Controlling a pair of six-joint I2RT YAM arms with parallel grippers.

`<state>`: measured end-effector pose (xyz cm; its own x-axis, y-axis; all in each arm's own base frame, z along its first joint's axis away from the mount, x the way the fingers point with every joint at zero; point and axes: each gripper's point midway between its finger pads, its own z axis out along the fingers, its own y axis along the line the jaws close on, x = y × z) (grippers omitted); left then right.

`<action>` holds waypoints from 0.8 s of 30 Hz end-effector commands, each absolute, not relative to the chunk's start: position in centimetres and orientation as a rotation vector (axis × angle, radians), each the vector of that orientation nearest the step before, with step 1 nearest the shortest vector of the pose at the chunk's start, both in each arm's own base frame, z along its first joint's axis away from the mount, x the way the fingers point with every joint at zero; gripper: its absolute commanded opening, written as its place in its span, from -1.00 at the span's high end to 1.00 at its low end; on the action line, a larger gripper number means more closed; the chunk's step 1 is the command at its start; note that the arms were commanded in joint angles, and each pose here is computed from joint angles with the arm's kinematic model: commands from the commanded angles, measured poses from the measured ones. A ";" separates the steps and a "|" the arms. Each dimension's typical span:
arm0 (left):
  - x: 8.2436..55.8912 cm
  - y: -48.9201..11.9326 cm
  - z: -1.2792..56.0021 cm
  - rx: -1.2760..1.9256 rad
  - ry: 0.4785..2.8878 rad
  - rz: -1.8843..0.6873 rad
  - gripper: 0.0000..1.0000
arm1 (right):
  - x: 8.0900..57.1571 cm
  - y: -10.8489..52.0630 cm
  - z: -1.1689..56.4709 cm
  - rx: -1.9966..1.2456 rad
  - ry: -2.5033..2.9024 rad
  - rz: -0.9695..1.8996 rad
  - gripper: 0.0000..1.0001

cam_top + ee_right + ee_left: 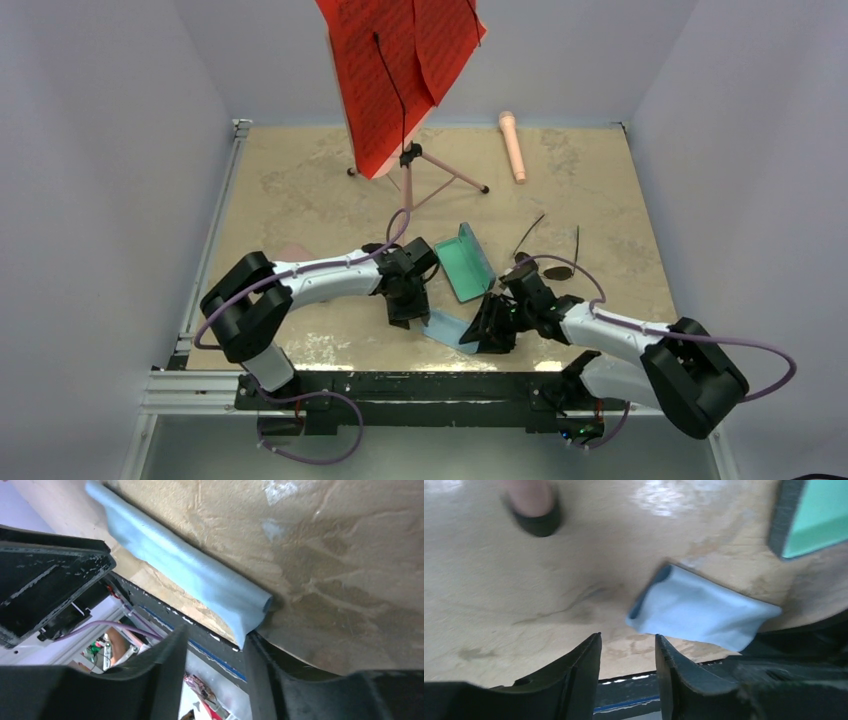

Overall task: Organize the sunglasses
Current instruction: Fold the folded cleaning cloth at the center of the board, then pick up the folded cleaning cloth from the center of the board.

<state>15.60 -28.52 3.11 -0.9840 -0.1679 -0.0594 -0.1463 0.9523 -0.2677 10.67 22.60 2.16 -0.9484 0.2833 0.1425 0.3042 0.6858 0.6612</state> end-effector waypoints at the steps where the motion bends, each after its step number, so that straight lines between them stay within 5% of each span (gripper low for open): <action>1: 14.6 -25.3 3.6 -0.328 3.035 -0.283 -0.06 | 10.3 20.9 1.8 -0.519 -2.943 -1.031 -0.13; 4: 14.7 -25.2 4.0 -0.306 3.018 -0.311 -0.41 | 10.6 19.9 2.3 -0.498 -3.025 -0.982 -0.58; 7: 15.1 -25.7 4.2 -0.276 3.007 -0.340 -0.54 | 11.4 18.2 3.0 -0.501 -3.143 -0.878 -0.64; 11: 15.3 -27.6 4.2 -0.231 3.011 -0.461 -0.54 | 12.0 17.1 4.3 -0.515 -3.227 -0.847 -0.66; 24: 16.2 -30.2 2.2 -0.189 3.022 -0.386 -0.07 | 13.9 16.1 7.2 -0.411 -3.396 -0.855 -0.66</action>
